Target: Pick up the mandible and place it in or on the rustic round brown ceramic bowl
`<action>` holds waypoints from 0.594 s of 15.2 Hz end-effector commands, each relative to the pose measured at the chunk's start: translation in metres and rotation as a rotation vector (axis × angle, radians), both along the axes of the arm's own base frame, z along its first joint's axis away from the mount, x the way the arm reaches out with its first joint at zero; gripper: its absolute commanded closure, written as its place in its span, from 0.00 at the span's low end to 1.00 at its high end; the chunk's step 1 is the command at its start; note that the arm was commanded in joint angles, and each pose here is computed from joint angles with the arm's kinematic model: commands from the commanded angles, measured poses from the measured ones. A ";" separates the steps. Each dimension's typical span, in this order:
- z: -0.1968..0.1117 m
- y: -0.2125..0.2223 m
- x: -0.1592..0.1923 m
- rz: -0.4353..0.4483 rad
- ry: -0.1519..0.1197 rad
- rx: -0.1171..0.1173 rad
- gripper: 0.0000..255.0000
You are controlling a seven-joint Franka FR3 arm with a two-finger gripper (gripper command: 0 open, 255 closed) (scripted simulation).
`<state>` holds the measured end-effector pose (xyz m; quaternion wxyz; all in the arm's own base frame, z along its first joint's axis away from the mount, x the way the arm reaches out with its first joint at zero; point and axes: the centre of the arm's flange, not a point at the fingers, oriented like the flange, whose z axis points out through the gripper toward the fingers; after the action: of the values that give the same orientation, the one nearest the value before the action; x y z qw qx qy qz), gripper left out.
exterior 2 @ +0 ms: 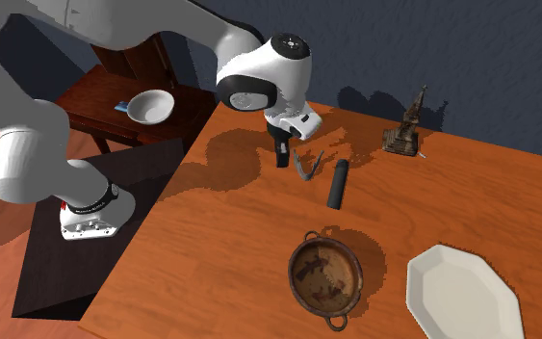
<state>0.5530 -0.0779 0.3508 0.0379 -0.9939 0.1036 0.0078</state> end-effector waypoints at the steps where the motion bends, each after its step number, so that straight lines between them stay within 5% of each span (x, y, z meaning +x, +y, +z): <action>1: -0.018 -0.008 0.017 -0.003 -0.002 -0.004 0.00; 9: -0.087 -0.036 0.089 -0.016 -0.009 -0.018 0.00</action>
<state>0.6311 -0.1074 0.2744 0.0305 -0.9934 0.1106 0.0030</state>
